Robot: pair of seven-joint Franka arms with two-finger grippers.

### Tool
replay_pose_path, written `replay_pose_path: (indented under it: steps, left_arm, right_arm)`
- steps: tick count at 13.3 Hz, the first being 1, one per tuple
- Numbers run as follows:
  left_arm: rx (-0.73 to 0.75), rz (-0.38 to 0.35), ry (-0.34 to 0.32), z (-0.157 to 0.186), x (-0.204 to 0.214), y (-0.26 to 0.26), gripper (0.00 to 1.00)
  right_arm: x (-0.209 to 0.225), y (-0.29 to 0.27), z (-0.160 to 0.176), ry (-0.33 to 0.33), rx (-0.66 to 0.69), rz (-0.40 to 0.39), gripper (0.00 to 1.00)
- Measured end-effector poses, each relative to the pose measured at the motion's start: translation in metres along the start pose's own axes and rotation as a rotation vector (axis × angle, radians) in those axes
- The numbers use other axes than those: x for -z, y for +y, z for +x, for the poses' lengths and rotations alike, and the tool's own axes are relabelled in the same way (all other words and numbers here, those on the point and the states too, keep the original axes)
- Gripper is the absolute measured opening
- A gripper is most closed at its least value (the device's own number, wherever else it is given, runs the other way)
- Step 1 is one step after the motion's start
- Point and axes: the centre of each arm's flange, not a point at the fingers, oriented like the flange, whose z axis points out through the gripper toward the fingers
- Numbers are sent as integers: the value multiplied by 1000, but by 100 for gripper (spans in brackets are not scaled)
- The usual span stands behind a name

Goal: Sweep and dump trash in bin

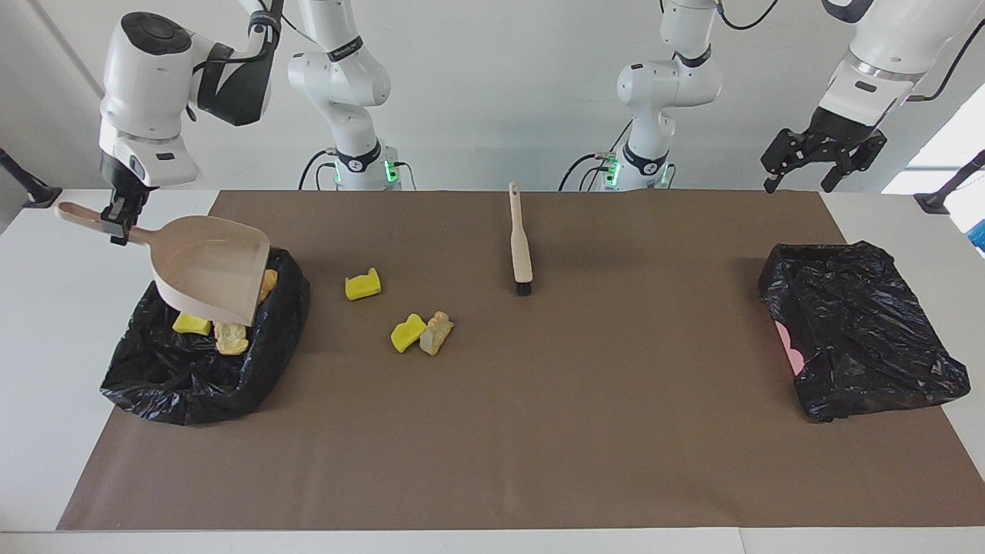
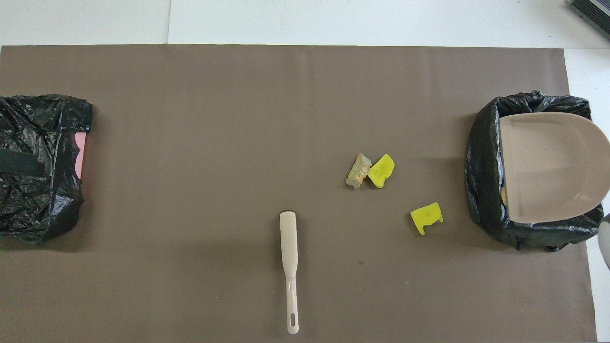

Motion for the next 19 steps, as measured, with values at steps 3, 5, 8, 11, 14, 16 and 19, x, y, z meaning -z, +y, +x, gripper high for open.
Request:
replay_pose_path:
  steps: [3, 5, 8, 11, 14, 16, 19]
  left_arm:
    - [0, 0, -1, 0, 0, 0, 100]
    - [0, 0, -2, 0, -1, 0, 100]
    - [0, 0, -2, 0, -1, 0, 100]
    - [0, 0, -5, 0, -2, 0, 100]
    - [0, 0, -9, 0, -3, 0, 100]
    - [0, 0, -11, -1, -4, 0, 100]
    - [0, 0, -11, -1, -4, 0, 100]
  right_arm:
    - [-5, 8, 32, 109, -118, 19, 31]
    - [-4, 17, 69, 129, -210, 29, 31]
    - [-13, 22, 112, 206, -379, 109, 31]
    - [-27, 25, 146, 249, -528, 190, 31]
    - [-13, 21, 195, 271, -672, 273, 31]
    - [0, 16, 228, 287, -795, 348, 31]
    - [16, 9, 281, 273, -979, 425, 31]
